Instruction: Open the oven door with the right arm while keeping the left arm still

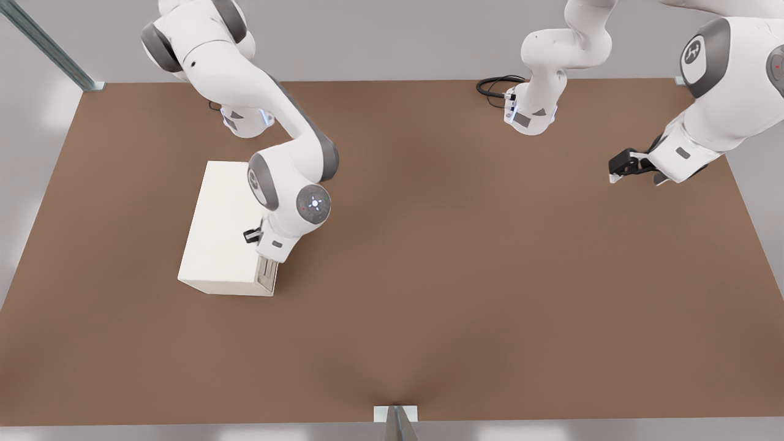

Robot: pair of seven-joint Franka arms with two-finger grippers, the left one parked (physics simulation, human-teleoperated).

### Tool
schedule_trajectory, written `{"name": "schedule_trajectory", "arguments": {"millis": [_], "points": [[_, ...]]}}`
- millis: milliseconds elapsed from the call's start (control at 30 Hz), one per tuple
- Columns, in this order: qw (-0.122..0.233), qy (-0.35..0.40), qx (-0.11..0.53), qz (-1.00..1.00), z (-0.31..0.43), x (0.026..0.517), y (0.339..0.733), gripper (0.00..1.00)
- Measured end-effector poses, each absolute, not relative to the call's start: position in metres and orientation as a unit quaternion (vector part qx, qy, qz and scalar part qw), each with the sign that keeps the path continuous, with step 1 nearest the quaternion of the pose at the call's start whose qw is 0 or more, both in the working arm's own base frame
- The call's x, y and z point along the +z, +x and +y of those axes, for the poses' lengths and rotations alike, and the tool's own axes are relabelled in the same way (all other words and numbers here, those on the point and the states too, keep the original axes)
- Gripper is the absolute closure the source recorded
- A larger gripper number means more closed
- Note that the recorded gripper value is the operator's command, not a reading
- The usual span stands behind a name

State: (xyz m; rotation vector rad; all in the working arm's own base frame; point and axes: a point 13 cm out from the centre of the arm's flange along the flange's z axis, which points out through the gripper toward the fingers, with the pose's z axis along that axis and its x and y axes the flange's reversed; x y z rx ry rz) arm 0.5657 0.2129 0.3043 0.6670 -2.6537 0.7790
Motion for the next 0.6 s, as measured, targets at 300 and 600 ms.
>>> {"name": "schedule_trajectory", "arguments": {"millis": [300, 600], "points": [[0.147, 0.178, 0.32, -0.919, 0.203, 0.268, 0.553, 0.79], [0.141, 0.146, 0.334, -0.92, 0.219, 0.247, 0.53, 0.79]]}}
